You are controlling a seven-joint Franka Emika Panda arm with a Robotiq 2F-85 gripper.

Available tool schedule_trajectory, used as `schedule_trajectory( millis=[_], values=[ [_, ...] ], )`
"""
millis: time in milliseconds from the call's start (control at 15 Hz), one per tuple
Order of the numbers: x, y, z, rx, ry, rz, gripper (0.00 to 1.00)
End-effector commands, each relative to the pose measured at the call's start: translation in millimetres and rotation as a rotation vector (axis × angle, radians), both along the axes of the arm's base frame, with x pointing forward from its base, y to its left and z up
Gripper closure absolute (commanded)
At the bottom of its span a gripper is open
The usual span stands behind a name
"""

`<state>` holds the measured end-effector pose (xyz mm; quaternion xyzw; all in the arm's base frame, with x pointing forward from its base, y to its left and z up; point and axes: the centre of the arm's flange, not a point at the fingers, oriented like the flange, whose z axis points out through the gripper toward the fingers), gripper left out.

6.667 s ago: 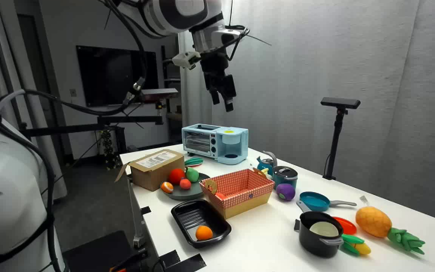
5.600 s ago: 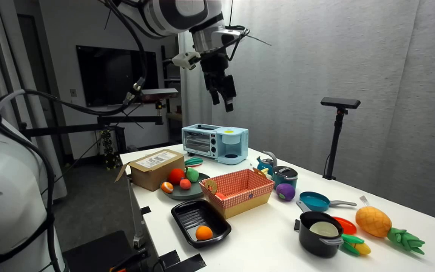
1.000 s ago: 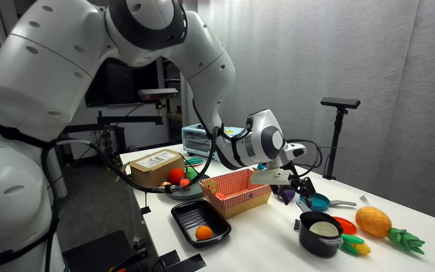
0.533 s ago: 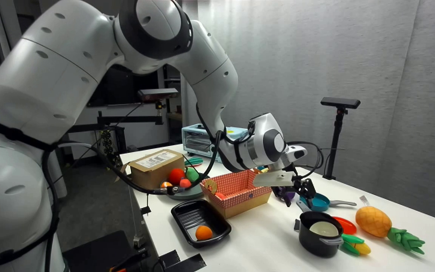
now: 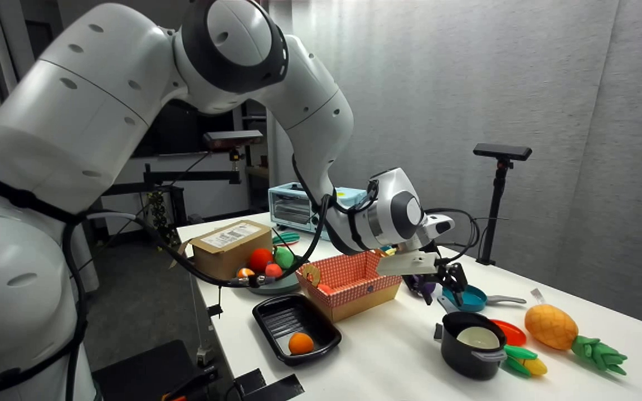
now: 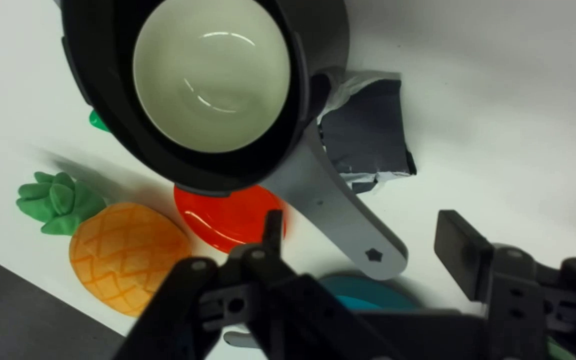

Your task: Place the black pot in the box

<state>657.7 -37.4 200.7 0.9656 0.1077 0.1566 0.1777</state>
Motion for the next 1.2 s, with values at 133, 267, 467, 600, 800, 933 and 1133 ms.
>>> schedule_trajectory(
  millis=[133,267,467,600,800,933,1133],
  values=[
    [8.0,0.1,-1.0,0.008,-0.016,0.009,0.18],
    [8.0,0.3,-1.4,0.014,-0.016,0.006,0.11],
    [8.4,0.4,-1.6,0.014,-0.015,0.014,0.03],
    [8.3,0.8,-1.8,0.019,-0.010,0.015,0.00],
    [8.0,2.1,-2.4,0.027,-0.002,0.011,0.05],
    [26.5,-13.5,-40.7,0.037,0.000,0.027,0.21],
    [28.7,-27.7,-63.5,0.071,0.013,0.018,0.53]
  ],
)
